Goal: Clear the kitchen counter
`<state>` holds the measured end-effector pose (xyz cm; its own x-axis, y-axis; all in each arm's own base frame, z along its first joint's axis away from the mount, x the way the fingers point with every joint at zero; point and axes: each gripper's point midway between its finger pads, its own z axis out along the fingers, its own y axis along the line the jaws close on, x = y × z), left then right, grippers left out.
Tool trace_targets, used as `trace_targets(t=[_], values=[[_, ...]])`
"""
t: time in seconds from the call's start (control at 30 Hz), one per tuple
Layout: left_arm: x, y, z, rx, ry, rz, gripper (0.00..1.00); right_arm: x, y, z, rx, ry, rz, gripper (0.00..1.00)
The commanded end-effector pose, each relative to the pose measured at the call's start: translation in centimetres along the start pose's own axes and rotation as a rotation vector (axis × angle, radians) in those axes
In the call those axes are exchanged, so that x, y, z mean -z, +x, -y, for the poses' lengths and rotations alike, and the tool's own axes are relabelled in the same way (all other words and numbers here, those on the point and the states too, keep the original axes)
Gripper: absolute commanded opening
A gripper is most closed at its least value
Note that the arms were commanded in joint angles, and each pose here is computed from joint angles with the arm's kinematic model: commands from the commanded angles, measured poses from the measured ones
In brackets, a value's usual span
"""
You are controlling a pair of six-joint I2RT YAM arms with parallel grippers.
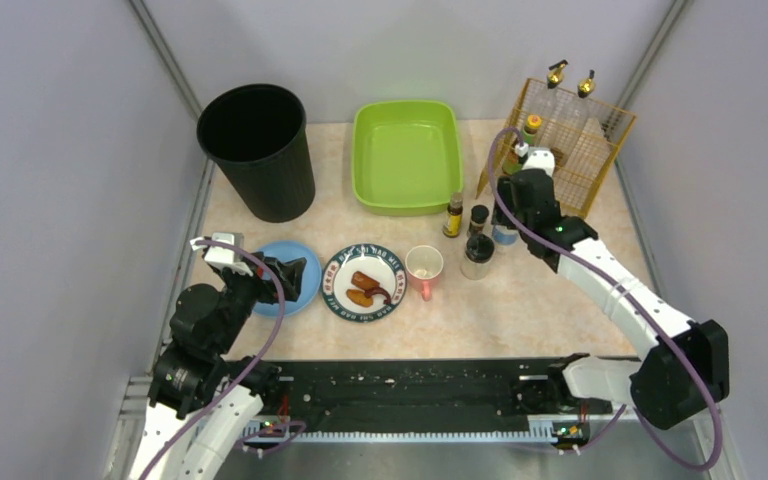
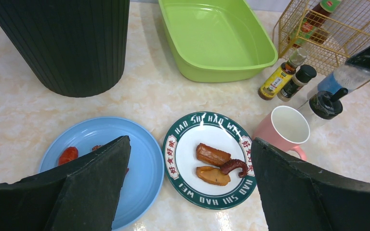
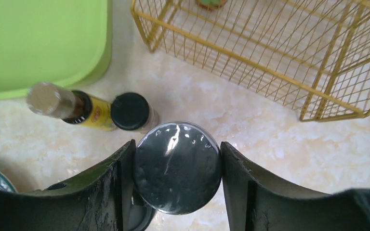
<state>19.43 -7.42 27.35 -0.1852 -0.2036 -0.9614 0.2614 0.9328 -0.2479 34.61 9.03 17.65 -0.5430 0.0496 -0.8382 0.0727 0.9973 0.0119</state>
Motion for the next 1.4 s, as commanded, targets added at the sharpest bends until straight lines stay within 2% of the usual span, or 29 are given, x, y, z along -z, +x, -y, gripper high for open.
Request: trace_targets(t=[0.0, 0.3, 0.53, 0.9, 1.37], values=[[0.0, -0.8, 0.4, -0.004, 0.021, 0.034, 0.99, 4.1, -9.3, 0.1, -0.086, -0.008, 0.255, 0.0], [0.0, -0.8, 0.4, -0.004, 0.019, 0.035, 0.99, 8.0, -16.7, 1.4, -0.109, 0.05, 0.415, 0.0], [0.0, -0.8, 0.4, -0.004, 0.018, 0.035, 0.99, 8.7, -21.2, 1.9, -0.105, 0.101, 0.487, 0.0], [0.0, -0.8, 0.5, -0.003, 0.025, 0.035, 0.99, 5.6, -24.6, 5.7, -0.167, 0.197, 0.503, 0.0], [0.0, -0.8, 0.6, -0.003, 0.031, 0.036, 0.99, 0.9, -25.7, 9.9, -0.234, 0.295, 0.493, 0.0]])
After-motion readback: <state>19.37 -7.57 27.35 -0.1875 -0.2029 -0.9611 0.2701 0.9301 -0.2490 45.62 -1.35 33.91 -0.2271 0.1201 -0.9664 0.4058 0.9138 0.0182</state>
